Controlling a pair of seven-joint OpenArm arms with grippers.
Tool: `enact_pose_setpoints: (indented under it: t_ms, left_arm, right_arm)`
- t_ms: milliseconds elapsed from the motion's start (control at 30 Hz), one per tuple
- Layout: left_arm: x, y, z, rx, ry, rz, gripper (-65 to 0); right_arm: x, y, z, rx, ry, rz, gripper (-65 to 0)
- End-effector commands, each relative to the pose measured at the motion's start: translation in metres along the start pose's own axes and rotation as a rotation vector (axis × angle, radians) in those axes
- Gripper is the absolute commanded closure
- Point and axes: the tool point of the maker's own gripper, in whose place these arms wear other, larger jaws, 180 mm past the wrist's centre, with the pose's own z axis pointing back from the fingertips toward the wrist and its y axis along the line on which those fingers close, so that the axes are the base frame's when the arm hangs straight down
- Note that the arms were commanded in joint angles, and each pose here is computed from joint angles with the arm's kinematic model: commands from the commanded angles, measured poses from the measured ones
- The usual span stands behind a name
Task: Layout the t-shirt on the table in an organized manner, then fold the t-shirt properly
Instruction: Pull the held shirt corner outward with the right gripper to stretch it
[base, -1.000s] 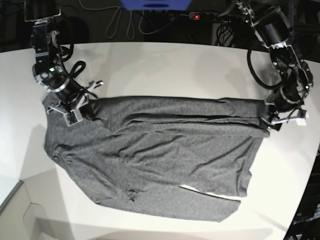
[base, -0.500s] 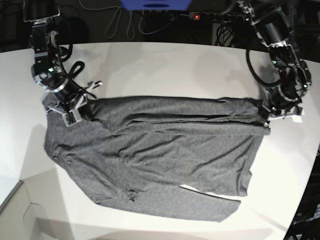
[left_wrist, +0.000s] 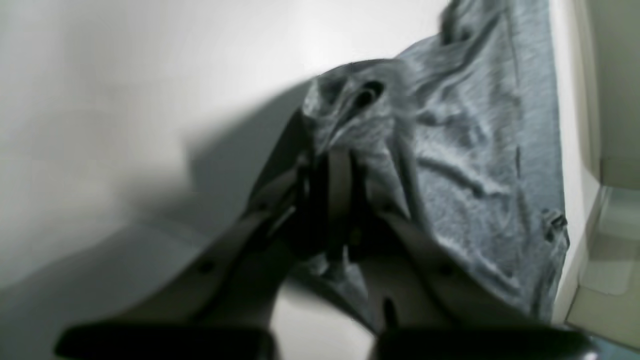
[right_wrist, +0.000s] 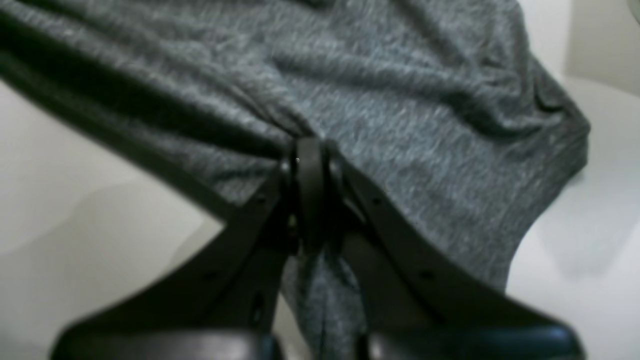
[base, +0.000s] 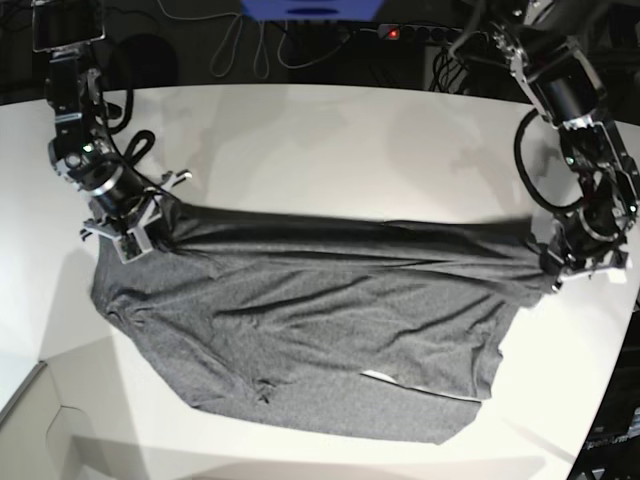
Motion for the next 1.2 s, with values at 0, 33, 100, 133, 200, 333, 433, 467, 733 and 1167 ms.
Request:
enact_pose_setpoints:
  t_ms: [0,33,100,133,200,333,433,467,733,1167]
  left_arm:
    - [0.023,-0.012,0.004,-0.024,-0.054,-0.015,-0.2]
    - [0.026,-0.016,0.004,-0.03,-0.06,-0.016,-0.2]
    - [0.028,-0.017,0.005,-0.032,-0.063,-0.016,-0.2]
    - [0.028,-0.017,0.005,-0.032,-0.063,-0.016,-0.2]
    - [0.028,-0.017,0.005,-0.033,-0.064,-0.016,-0.2]
    - [0.028,-0.017,0.005,-0.033,-0.064,-0.016,-0.2]
    - [0.028,-0.017,0.005,-0.033,-0.064,-0.016,-0.2]
    - [0.028,-0.017,0.005,-0.033,-0.064,-0.016,-0.2]
    - [0.035,-0.014,0.007,-0.023,-0.074,-0.025,-0.2]
    - [0.045,-0.015,0.008,-0.029,-0.133,-0.025,-0.2]
  right_arm:
    - [0.018,-0.002,0.002,0.024,-0.055,0.032,0.0]
    - [0.017,0.005,0.003,0.062,-0.053,0.044,0.0]
    - [0.014,0.018,0.004,0.127,-0.046,0.061,-1.0]
    - [0.012,0.022,0.004,0.143,-0.042,0.063,-2.7]
    - [0.01,0.025,0.004,0.159,-0.04,0.063,-7.5]
    - [0.005,0.028,0.007,0.163,-0.03,0.058,-18.2]
    - [0.006,0.026,0.007,0.157,-0.033,0.058,-26.1]
    - [0.007,0.025,0.008,0.154,-0.036,0.058,-28.1]
    - [-0.011,0.006,0.033,0.078,-0.017,0.022,-36.4]
    - [-0.047,0.022,0.056,0.084,0.008,-0.05,-36.3]
